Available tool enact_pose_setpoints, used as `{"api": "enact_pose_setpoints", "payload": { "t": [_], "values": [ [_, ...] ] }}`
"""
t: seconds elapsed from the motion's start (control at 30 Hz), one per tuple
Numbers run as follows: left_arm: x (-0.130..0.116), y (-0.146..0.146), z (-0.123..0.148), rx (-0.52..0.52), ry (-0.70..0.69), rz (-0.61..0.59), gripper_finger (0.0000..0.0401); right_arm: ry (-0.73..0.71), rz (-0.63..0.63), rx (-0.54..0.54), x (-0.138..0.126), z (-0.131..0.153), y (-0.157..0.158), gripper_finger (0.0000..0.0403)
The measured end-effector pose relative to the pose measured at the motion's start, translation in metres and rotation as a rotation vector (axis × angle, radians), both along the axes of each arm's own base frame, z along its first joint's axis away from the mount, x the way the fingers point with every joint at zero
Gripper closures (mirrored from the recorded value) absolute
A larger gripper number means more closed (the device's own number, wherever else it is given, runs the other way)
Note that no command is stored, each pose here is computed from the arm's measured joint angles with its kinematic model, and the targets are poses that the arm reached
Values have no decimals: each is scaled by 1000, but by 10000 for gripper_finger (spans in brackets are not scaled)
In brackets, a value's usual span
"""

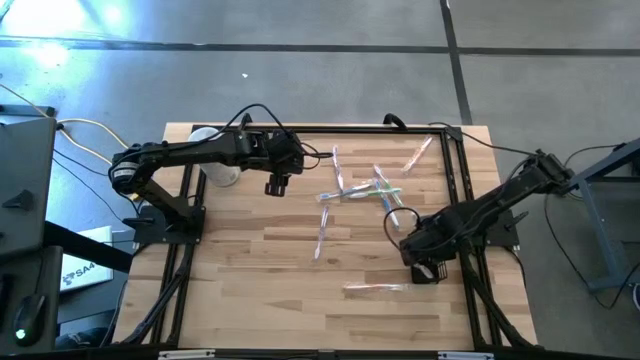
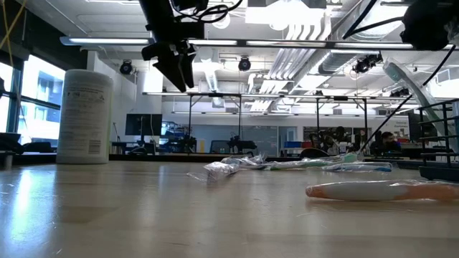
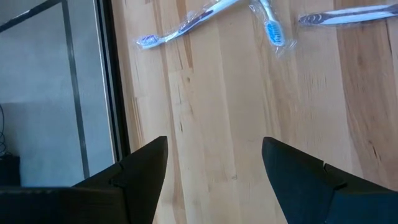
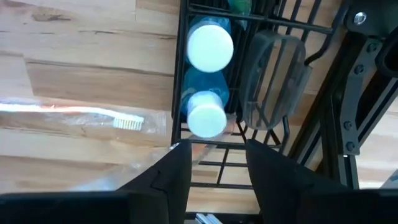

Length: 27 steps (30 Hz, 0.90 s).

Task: Pick & Place toothbrushing station
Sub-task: Put the bottom purple toothbrush into the black mesh organizer

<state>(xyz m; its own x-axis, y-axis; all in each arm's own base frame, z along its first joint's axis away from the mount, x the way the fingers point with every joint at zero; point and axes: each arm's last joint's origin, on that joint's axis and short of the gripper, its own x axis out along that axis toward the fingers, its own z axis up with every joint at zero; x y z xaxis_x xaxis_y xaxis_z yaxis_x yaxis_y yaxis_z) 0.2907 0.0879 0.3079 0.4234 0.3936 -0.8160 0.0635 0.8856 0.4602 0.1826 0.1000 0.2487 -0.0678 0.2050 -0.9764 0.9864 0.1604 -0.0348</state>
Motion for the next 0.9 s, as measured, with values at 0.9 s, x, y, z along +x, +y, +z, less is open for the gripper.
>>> {"api": "enact_pose_setpoints", "payload": {
  "t": [0.9],
  "values": [
    [0, -3, -1, -96, -27, -21, 143, -366, -31, -196, -60, 50, -27, 398]
  ]
}}
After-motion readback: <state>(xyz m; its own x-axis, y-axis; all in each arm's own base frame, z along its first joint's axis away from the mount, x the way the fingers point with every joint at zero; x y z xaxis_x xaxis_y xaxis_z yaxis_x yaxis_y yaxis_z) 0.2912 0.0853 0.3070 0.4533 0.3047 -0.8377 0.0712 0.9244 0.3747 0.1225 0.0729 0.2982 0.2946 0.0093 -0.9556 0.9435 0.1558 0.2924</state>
